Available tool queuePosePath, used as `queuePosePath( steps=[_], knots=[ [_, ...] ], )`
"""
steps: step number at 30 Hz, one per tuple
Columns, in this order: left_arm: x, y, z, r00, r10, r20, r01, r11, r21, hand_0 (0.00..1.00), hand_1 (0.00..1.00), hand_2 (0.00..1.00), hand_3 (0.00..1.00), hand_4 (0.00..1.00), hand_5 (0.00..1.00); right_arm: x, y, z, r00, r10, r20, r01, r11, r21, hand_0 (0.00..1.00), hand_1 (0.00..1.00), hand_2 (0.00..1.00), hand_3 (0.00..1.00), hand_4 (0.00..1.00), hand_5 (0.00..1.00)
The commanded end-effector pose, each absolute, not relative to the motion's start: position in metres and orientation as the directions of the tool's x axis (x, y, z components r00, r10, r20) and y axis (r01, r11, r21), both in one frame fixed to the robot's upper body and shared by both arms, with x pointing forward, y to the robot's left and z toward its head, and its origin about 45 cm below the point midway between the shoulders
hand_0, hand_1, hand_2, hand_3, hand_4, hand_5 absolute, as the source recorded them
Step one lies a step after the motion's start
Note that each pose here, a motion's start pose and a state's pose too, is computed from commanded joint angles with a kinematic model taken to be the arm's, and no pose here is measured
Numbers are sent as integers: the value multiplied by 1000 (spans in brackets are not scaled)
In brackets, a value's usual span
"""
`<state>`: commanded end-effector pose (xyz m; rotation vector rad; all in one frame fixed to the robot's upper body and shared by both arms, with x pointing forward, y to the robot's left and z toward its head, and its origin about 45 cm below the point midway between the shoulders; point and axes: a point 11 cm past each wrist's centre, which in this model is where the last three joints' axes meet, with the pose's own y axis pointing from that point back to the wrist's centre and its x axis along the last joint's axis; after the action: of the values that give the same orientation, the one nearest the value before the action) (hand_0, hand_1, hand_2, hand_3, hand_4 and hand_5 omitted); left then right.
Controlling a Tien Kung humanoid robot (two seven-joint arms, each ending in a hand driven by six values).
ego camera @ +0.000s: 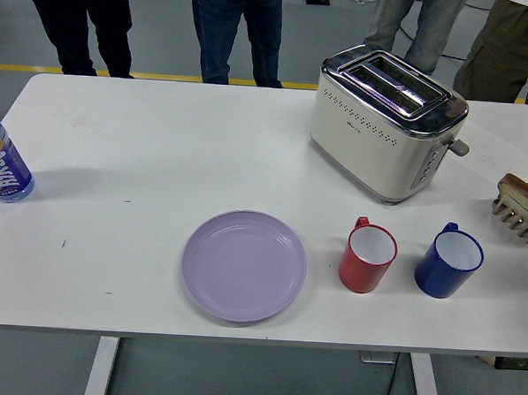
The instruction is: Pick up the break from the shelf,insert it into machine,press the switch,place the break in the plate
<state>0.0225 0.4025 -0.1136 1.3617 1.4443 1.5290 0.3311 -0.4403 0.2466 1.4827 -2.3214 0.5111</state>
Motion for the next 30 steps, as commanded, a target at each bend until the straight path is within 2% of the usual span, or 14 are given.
queuePosePath(
  steps=[4, 10, 18, 30],
  knots=[
    [23, 402, -114, -272, 928, 256, 202, -205, 958, 368, 483, 630, 731, 590, 998, 334, -432, 250, -362, -730, 579, -926, 352, -135, 908, 829, 857, 860, 774, 157],
    [23, 402, -114, -273, 928, 256, 202, -205, 958, 368, 483, 630, 732, 590, 998, 337, -420, 254, -320, -708, 629, -942, 309, -132, 910, 830, 858, 862, 777, 160],
    [23, 403, -113, -272, 927, 257, 202, -206, 957, 366, 483, 629, 732, 590, 998, 342, -402, 251, -240, -666, 706, -963, 254, -88, 913, 834, 858, 862, 785, 175],
    [18, 403, -114, -267, 928, 262, 213, -208, 955, 367, 482, 628, 732, 590, 998, 350, -393, 244, -126, -509, 852, -970, 243, 2, 915, 835, 856, 859, 785, 188]
  ],
)
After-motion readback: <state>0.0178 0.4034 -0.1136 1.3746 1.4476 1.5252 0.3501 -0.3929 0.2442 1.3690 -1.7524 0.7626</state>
